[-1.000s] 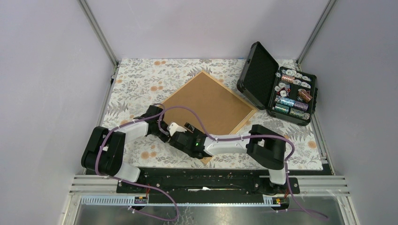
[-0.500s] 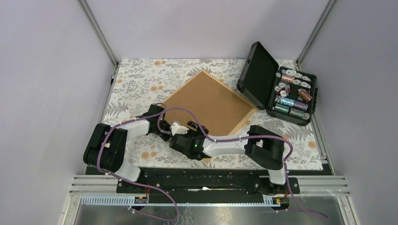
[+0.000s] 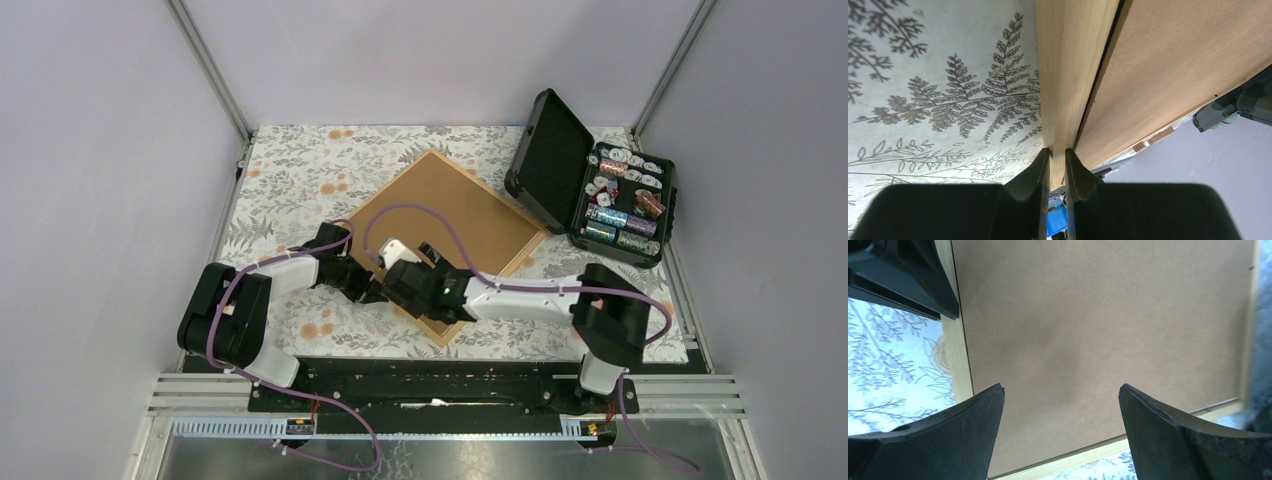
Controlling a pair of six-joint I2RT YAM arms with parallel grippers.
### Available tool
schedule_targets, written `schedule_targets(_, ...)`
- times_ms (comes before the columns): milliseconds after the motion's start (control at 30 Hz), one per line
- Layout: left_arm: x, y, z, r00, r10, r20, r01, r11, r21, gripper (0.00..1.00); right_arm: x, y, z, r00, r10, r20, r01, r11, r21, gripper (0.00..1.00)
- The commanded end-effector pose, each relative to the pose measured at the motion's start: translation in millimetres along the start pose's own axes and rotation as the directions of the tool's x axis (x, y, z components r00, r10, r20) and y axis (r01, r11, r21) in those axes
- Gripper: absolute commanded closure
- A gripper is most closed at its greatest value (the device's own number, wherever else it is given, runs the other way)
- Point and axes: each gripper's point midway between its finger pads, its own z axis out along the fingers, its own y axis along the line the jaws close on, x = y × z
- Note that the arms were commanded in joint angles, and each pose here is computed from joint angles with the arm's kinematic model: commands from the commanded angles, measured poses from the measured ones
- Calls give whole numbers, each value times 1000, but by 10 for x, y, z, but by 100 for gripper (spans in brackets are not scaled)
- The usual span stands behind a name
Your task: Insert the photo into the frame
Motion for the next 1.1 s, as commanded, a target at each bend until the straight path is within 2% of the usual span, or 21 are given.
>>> schedule_targets(0, -241, 1144, 128, 983, 20, 181, 57, 909, -413, 100, 54, 185, -138, 983, 176, -59, -185, 960, -209, 10)
schedule_targets(100, -243, 1143, 128, 983, 22, 182, 56, 910, -410, 100, 138, 326, -153, 981, 171, -87, -188, 945, -269, 19)
schedule_targets(300, -243, 1138, 128, 983, 23, 181, 54, 910, -410, 100, 258, 397, -100, 996, -4, -90, -15, 978, -209, 19)
schedule_targets(500, -248, 1140, 128, 982, 18, 185, 60, 910, -411, 100, 330, 407, -11, 991, -98, -95, 84, 986, -142, 19)
schedule_targets(667, -246, 1141, 129, 983, 21, 184, 58, 909, -414, 100, 401, 205, 99, 972, -186, -145, 197, 978, 64, 19)
schedule_targets(800, -244, 1151, 135, 983, 23, 184, 59, 901, -429, 100, 433, 83, 105, 958, -231, -172, 259, 952, 166, 20)
schedule_targets(1067, -244, 1153, 142, 981, 32, 189, 56, 894, -445, 100, 33, -315, -154, 982, -177, -70, 190, 914, 358, 20)
